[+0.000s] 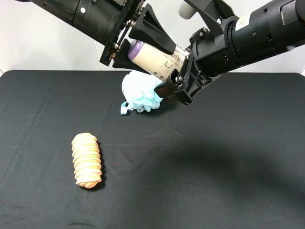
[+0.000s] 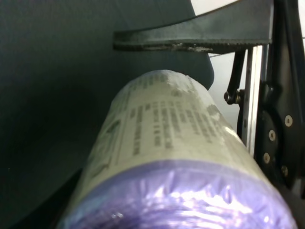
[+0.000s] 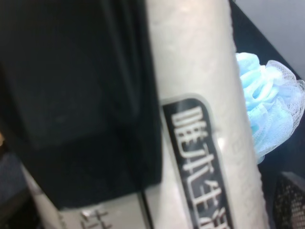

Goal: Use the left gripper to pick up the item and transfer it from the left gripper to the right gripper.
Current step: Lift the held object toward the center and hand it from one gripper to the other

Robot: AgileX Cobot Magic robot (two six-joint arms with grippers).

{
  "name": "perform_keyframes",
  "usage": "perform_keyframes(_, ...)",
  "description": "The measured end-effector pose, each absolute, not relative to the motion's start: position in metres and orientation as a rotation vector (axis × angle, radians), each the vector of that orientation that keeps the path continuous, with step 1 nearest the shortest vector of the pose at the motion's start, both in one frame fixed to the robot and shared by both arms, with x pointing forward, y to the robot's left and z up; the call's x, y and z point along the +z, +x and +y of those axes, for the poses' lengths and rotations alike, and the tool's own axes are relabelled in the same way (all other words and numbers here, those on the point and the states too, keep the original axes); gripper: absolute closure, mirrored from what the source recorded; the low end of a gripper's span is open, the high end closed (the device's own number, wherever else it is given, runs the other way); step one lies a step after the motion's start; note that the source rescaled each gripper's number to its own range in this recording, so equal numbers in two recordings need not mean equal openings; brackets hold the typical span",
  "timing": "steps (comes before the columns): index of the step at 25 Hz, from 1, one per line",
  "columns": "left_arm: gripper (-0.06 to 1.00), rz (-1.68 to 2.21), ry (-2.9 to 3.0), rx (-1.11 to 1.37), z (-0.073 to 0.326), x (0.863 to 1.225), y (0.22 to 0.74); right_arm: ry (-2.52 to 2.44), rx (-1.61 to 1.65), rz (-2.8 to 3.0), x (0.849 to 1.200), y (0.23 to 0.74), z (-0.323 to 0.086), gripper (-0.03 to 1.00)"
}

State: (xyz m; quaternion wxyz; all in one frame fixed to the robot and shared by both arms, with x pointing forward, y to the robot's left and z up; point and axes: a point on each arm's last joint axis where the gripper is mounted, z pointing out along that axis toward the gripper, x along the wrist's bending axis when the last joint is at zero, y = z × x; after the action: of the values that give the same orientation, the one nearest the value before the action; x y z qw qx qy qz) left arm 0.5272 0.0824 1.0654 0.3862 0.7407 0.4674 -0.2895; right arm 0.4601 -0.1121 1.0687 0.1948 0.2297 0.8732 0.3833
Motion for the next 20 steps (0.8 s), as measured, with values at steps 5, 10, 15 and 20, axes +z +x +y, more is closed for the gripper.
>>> perform_keyframes(5,0.94,1.192,1.881,-0.735,0.0823,1.0656,0.5276,0.621,1.068,2.45,1.0687,0.46,-0.112,0.91)
perform_keyframes(10,0.94,1.192,1.883,-0.732,0.0824,1.0654,0.5277,0.613,1.065,2.45,1.0687,0.46,-0.112,0.91)
perform_keyframes(15,0.94,1.193,1.885,-0.726,0.0825,1.0652,0.528,0.611,1.064,2.45,1.0686,0.4601,-0.1121,0.91)
perform_keyframes(20,0.94,1.193,1.885,-0.726,0.0825,1.0652,0.528,0.611,1.063,2.451,1.0684,0.4602,-0.112,0.92)
